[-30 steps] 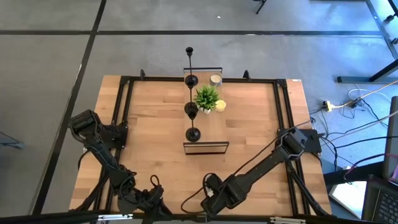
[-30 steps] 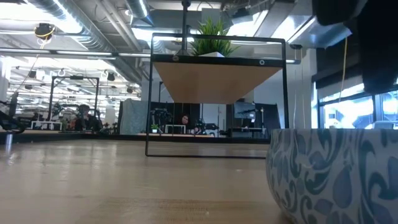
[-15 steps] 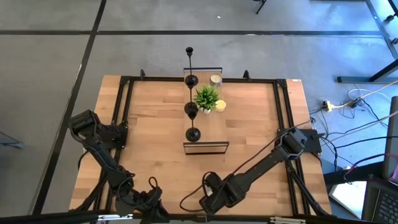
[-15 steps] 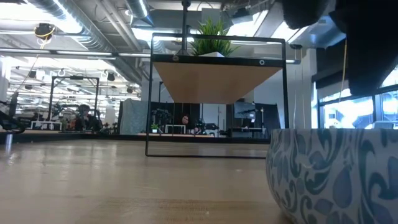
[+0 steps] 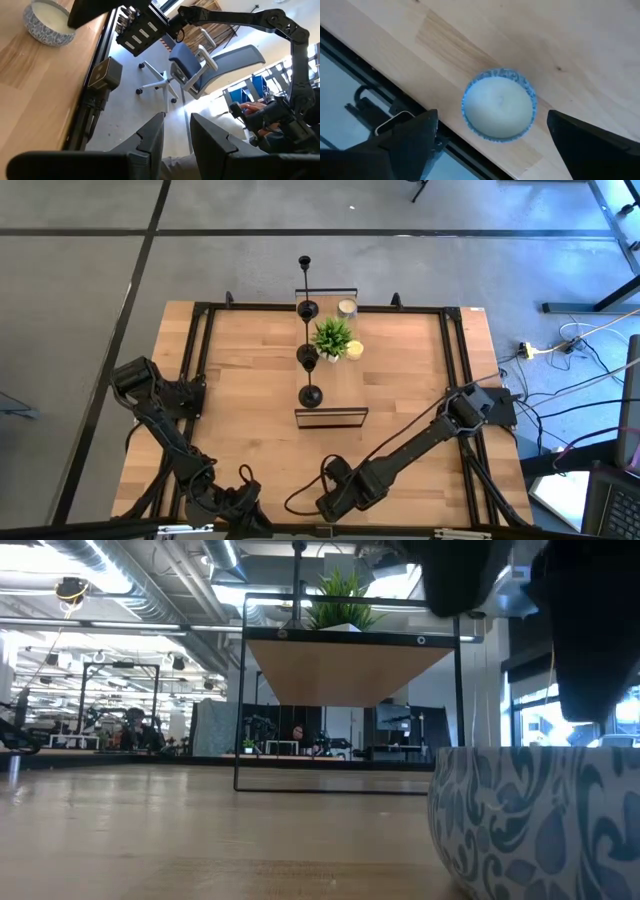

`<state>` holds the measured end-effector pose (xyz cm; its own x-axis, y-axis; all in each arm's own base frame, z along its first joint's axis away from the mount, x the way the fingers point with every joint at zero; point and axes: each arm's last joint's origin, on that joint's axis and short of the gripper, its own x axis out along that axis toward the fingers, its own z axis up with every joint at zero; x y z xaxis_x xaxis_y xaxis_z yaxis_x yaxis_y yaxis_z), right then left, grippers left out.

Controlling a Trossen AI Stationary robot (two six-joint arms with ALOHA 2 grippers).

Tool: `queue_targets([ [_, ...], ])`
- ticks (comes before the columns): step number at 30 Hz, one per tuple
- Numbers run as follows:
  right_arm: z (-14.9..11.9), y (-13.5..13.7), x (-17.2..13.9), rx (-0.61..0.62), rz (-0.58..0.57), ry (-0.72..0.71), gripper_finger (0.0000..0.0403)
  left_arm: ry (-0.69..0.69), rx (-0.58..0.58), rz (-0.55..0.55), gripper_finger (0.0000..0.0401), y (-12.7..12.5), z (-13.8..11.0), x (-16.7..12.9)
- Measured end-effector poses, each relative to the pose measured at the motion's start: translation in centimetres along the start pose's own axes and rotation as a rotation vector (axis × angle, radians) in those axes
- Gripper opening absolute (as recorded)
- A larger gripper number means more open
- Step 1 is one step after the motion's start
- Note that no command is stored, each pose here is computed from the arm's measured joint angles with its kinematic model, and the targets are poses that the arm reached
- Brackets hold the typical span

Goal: Pick & Place candle stick holders
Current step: Put the blue scented candle on the shelf

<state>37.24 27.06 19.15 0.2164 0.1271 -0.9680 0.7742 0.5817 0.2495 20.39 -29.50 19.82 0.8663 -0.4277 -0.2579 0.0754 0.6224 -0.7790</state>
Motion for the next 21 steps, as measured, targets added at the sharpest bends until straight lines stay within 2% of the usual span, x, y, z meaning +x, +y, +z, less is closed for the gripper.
queue_targets([
  [7, 0.2, -0.4, 0.1, 0.005, -0.039, 0.013, 0.0379, -0.002, 0.001, 0.001, 0.0090, 0.0, 0.0, 0.0],
  [21, 0.3, 0.0, 1.2, 0.036, -0.017, 0.002, 0.0379, -0.002, 0.000, 0.001, 0.0090, 0.0, 0.0, 0.0],
])
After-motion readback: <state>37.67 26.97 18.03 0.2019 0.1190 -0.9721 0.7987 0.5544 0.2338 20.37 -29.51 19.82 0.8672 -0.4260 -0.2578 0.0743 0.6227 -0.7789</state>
